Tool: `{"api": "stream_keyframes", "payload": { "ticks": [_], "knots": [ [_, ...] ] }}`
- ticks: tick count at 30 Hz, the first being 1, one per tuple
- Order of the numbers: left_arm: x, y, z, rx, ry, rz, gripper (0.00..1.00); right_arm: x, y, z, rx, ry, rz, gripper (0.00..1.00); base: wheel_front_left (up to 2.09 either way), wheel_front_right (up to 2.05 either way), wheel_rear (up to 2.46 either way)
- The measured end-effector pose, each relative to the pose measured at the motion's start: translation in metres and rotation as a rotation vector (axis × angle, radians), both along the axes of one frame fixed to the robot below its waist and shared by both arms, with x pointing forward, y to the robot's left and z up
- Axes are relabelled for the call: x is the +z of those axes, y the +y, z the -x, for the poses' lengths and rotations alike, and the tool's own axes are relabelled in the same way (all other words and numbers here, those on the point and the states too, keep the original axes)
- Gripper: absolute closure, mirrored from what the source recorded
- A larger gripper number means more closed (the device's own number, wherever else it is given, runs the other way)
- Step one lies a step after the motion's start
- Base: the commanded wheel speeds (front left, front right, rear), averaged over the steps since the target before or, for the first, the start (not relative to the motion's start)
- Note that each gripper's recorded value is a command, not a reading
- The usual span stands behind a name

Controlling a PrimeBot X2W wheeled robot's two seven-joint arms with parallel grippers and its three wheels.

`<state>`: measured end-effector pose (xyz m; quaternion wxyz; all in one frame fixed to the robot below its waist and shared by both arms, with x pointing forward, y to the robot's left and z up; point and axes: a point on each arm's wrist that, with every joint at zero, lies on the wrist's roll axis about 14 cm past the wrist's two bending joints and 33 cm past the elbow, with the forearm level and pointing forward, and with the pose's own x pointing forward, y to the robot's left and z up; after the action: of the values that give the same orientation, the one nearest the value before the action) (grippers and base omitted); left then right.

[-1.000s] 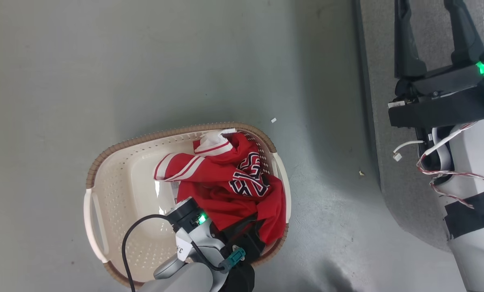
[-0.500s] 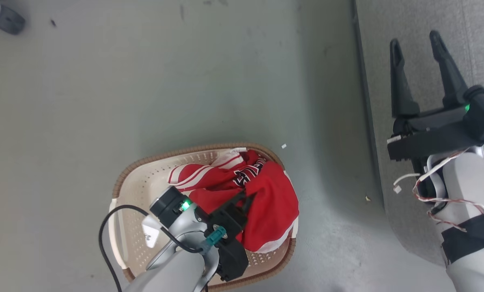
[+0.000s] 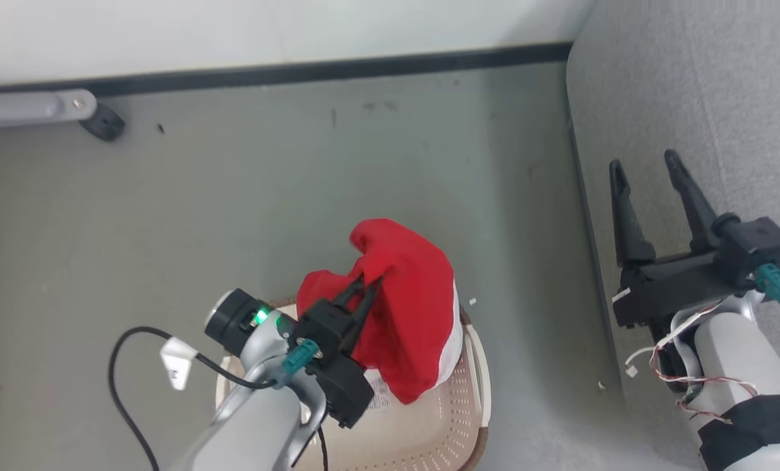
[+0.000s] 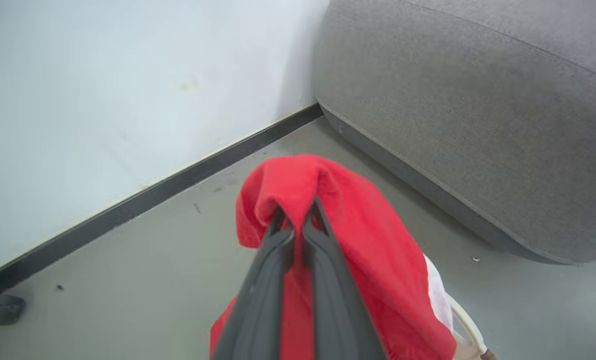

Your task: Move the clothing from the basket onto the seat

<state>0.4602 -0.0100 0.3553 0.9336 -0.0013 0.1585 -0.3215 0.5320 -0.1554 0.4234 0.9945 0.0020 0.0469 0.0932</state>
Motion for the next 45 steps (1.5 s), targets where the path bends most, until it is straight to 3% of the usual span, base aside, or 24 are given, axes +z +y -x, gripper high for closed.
{"api": "stream_keyframes", "payload": {
  "ticks": [17, 40, 45],
  "knots": [
    [0.109, 0.058, -0.008, 0.108, -0.25, 0.001, 1.0, 0.043, 0.041, 0.055, 0.095, -0.03, -0.04, 0.0, 0.0, 0.0, 0.0],
    [0.21, 0.056, 0.033, 0.082, -0.469, 0.045, 1.0, 0.093, 0.097, 0.122, 0.276, -0.132, -0.036, 0.0, 0.0, 0.0, 0.0],
    [0.217, 0.05, 0.036, 0.064, -0.48, 0.05, 1.0, 0.091, 0.127, 0.135, 0.376, -0.118, -0.052, 0.0, 0.0, 0.0, 0.0]
  ]
}}
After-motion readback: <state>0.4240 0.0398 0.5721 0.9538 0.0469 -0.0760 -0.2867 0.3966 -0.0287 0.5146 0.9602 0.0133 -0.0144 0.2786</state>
